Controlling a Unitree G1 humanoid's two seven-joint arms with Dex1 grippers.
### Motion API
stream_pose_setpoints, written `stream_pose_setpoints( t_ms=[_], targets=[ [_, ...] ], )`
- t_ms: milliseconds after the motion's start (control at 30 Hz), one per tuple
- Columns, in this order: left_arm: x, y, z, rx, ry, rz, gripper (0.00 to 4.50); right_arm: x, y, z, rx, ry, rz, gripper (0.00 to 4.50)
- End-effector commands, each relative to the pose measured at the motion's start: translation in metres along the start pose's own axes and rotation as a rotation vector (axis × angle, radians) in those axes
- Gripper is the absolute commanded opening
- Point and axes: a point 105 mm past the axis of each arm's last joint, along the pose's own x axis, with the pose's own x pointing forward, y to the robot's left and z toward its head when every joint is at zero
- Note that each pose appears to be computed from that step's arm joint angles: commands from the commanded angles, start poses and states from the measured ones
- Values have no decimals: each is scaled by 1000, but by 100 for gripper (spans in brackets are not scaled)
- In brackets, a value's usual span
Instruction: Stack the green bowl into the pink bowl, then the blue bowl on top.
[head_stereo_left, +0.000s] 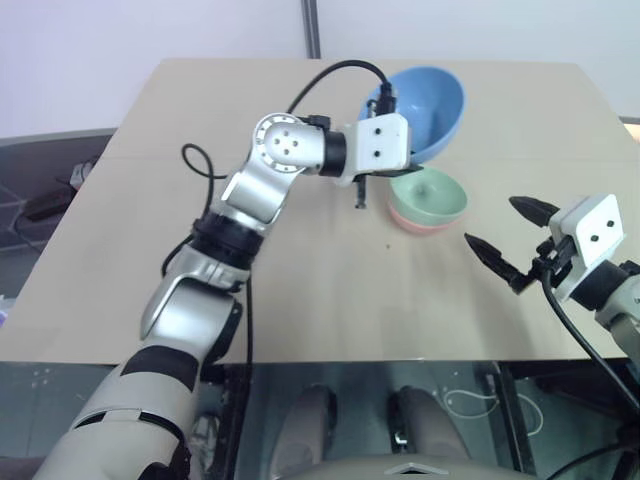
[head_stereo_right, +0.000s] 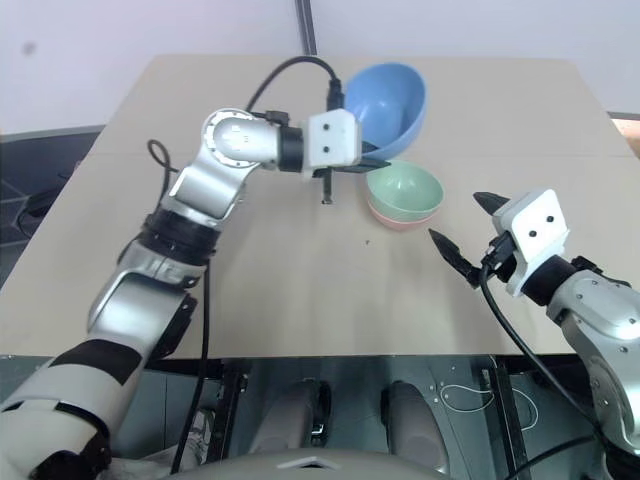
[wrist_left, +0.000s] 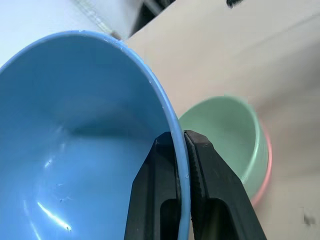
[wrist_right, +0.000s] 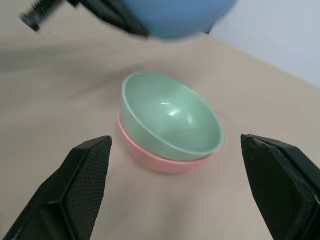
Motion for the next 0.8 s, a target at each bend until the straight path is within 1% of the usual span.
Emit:
stream_pose_setpoints(
  t_ms=[33, 133, 200, 300, 333, 367, 433, 467, 500, 533, 567, 600, 700, 733, 800],
  targets=[
    [6, 2, 7, 73, -30, -34, 186, -9, -2, 14, -41, -39, -51, 450],
    [5, 3, 15, 105, -101, 5, 323, -11, 0, 12, -32, -34, -63, 450],
    [-11, 7, 16, 31, -151, 69, 323, -9, 5, 8, 9, -41, -36, 450],
    [-33, 6, 15, -42, -179, 141, 323, -6, 10, 4, 49, -55, 4, 450],
    [-46, 4, 12, -112, -192, 182, 323, -4, 10, -1, 46, -41, 16, 450],
    [-59, 0, 8, -183, -201, 221, 323, -1, 10, -6, 37, -21, 29, 450],
    [-84, -11, 2, -236, -213, 323, 323, 3, 9, -15, 22, 5, 57, 450],
    [-94, -20, -5, -305, -202, 327, 323, 4, 10, -18, 37, 14, 91, 450],
    [-105, -33, -13, -415, -176, 327, 323, 6, 5, -21, 48, 12, 85, 450],
    [-111, -42, -16, -499, -156, 318, 378, 7, 1, -23, 56, 9, 78, 450],
    [-118, -52, -20, -531, -132, 333, 392, 8, -4, -23, 76, -7, 71, 450],
    [-127, -59, -24, -535, -97, 382, 448, 9, -8, -25, 76, -9, 75, 450],
    [-149, -71, -35, -575, -32, 544, 448, 9, -21, -32, 41, 2, 65, 450],
    [-157, -76, -38, -593, -29, 600, 448, 9, -24, -35, 31, 12, 67, 450],
    [-169, -79, -37, -565, -56, 702, 448, 6, -27, -39, 16, 31, 84, 450]
  ],
)
